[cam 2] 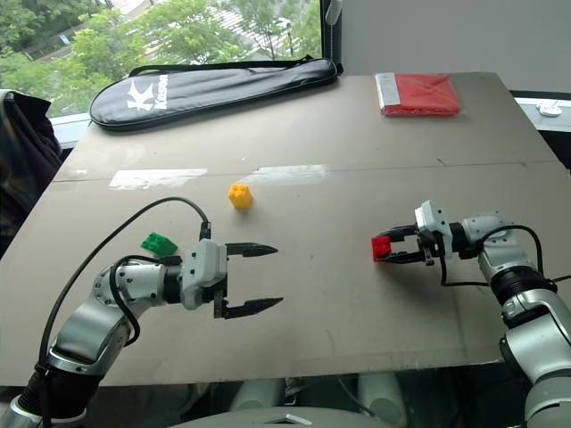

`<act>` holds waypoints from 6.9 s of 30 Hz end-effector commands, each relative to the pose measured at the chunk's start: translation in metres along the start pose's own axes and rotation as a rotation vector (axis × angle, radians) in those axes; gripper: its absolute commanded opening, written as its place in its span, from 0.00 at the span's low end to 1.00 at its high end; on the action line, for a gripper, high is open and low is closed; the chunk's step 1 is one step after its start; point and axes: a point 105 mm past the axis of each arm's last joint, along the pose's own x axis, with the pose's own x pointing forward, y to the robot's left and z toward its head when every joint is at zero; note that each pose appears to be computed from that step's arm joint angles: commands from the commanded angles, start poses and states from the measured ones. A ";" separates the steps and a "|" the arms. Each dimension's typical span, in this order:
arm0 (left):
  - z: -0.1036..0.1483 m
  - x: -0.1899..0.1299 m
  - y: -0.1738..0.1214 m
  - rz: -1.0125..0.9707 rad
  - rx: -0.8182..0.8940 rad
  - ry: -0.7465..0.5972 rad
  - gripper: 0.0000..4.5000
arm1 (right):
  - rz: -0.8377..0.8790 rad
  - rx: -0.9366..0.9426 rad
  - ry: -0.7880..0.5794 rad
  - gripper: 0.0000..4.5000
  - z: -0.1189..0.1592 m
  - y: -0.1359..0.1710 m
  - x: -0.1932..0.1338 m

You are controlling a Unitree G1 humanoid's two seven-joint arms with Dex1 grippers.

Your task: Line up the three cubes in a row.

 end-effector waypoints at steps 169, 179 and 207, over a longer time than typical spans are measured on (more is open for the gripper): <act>0.088 0.045 0.112 -0.011 0.115 -0.182 1.00 | -0.412 0.025 -0.434 1.00 0.048 0.070 -0.084; 0.075 -0.024 0.142 0.561 -0.005 -0.242 1.00 | -0.474 0.027 -0.479 1.00 0.047 0.053 -0.082; -0.054 0.011 0.137 1.140 -0.275 0.024 1.00 | -0.482 0.009 -0.427 1.00 0.045 0.057 -0.095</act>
